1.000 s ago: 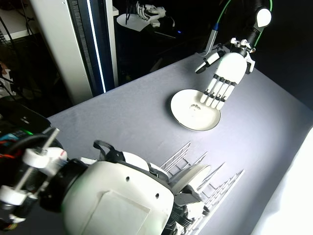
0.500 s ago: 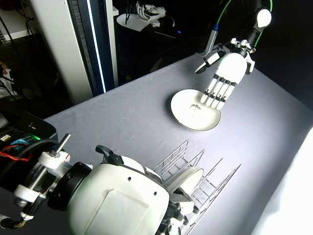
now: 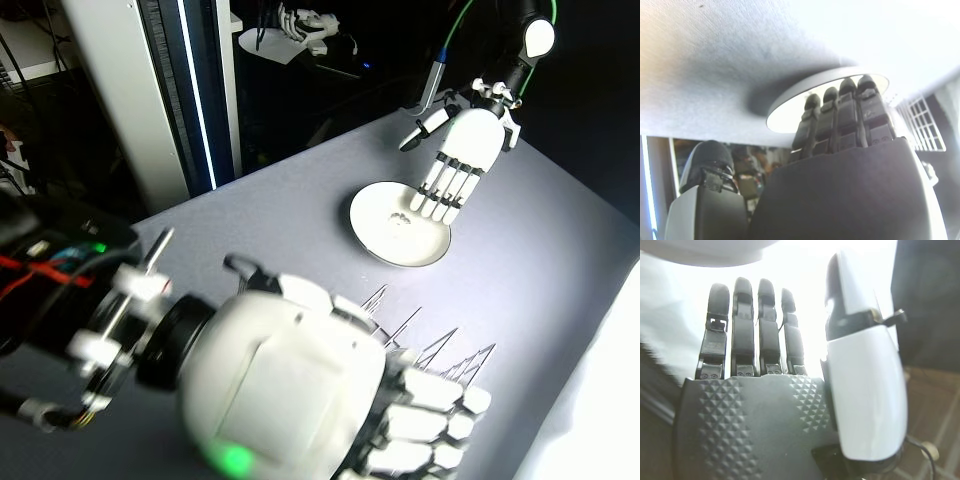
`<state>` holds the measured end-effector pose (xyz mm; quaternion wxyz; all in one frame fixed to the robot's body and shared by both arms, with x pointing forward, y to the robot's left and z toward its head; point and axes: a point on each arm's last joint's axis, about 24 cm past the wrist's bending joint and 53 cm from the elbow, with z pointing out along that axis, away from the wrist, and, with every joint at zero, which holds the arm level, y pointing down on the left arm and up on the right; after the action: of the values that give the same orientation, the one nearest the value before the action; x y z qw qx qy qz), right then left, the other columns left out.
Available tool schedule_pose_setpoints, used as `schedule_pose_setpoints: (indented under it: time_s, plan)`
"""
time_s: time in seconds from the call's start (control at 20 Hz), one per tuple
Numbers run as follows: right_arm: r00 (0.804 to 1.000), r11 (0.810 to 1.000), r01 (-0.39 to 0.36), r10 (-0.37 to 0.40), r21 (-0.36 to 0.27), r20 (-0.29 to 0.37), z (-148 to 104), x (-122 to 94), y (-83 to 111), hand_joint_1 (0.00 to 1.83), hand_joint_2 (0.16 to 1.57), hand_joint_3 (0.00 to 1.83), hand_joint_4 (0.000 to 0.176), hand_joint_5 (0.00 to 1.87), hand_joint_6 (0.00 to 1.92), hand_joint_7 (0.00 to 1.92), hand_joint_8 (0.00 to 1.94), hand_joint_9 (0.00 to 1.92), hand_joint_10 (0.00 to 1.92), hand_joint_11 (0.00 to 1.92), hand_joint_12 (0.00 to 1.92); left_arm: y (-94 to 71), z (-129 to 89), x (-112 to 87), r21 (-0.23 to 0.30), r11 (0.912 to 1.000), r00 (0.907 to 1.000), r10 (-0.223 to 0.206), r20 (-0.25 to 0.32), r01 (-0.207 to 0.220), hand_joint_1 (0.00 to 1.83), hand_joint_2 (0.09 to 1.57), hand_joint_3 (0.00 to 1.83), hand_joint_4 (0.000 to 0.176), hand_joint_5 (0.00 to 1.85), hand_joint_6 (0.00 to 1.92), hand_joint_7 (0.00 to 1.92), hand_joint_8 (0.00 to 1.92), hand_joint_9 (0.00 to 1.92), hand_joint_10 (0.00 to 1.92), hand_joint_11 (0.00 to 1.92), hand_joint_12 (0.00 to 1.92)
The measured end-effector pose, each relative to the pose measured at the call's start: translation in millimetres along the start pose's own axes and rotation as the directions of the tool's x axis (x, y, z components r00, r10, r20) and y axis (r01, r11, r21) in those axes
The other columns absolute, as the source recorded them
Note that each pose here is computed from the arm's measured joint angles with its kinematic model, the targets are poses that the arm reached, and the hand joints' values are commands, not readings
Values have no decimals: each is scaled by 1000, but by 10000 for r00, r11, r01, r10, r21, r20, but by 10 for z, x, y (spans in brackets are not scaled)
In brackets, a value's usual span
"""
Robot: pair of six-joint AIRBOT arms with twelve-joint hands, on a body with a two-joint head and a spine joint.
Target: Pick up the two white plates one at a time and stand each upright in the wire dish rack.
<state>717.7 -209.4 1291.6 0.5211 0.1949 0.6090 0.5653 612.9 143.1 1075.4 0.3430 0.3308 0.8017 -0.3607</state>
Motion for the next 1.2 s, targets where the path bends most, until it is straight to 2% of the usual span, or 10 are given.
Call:
schedule_pose_setpoints:
  time_s: [0.05,0.2,0.3,0.45,0.55,0.65,0.75,0.9,1.1,1.2]
  plan:
    - [9995,9997,213,-216,-153,-231,2,83,67,857,918,0,0,3,0,2,0,4,0,0,55,5,0,25,-10,10000,10000,-44,-47,44,0,1118,1,0,39,14,25,9,0,0,0,0]
    - [9857,9876,1237,-1335,-967,-1029,-17,375,310,808,892,0,0,0,0,0,0,0,0,0,0,33,2,146,-86,9998,9994,-184,-283,182,0,1121,2,0,45,17,27,10,0,0,0,0]
    - [9564,9630,2095,-2379,-1697,-1694,-57,658,456,971,856,0,0,0,0,0,0,0,0,0,0,45,-2,240,-113,9996,9984,-255,-496,250,0,1119,1,0,35,9,10,2,0,0,0,0]
    - [8953,9130,3102,-3743,-2650,-2416,-136,1015,583,1223,886,0,0,0,0,0,0,0,0,0,0,42,-2,239,-96,9994,9984,-330,-462,326,0,1117,0,0,44,7,19,2,0,0,0,0]
    - [8406,8718,3619,-4583,-3301,-2887,-222,1288,638,1461,945,12,0,0,0,0,0,0,0,0,0,43,-2,239,-100,9994,9984,-343,-458,339,0,1118,1,0,57,8,32,5,0,0,0,0]
    - [8061,8484,3789,-4987,-3696,-3186,-290,1485,675,1559,1020,40,0,0,0,0,0,0,0,0,0,40,-1,240,-96,9994,9984,-344,-458,339,0,1113,0,0,55,14,24,9,0,0,0,0]
    - [7832,8374,3755,-5158,-3971,-3473,-354,1664,694,1623,1047,44,0,0,0,0,0,0,0,0,0,35,8,241,-77,9994,9984,-343,-460,340,0,1109,0,0,49,8,22,7,0,0,0,0]
    - [7327,8202,3863,-5508,-4221,-3997,-438,1953,626,1649,1061,38,0,0,0,0,0,0,0,0,0,33,8,239,-73,9994,9983,-352,-455,349,0,1106,0,0,79,1,49,1,4,0,2,1]
    - [7051,8260,3812,-5502,-4152,-4474,-443,2185,495,1619,1095,39,0,0,0,0,0,0,0,0,0,27,16,233,-49,9993,9983,-384,-427,383,0,1095,0,0,105,6,81,9,25,6,0,0]
    - [6819,8195,3948,-5644,-4155,-4653,-461,2268,420,1603,1111,37,0,0,0,0,0,0,0,2,1,27,16,233,-49,9992,9984,-387,-424,385,0,1102,0,0,98,8,84,9,28,10,0,0]
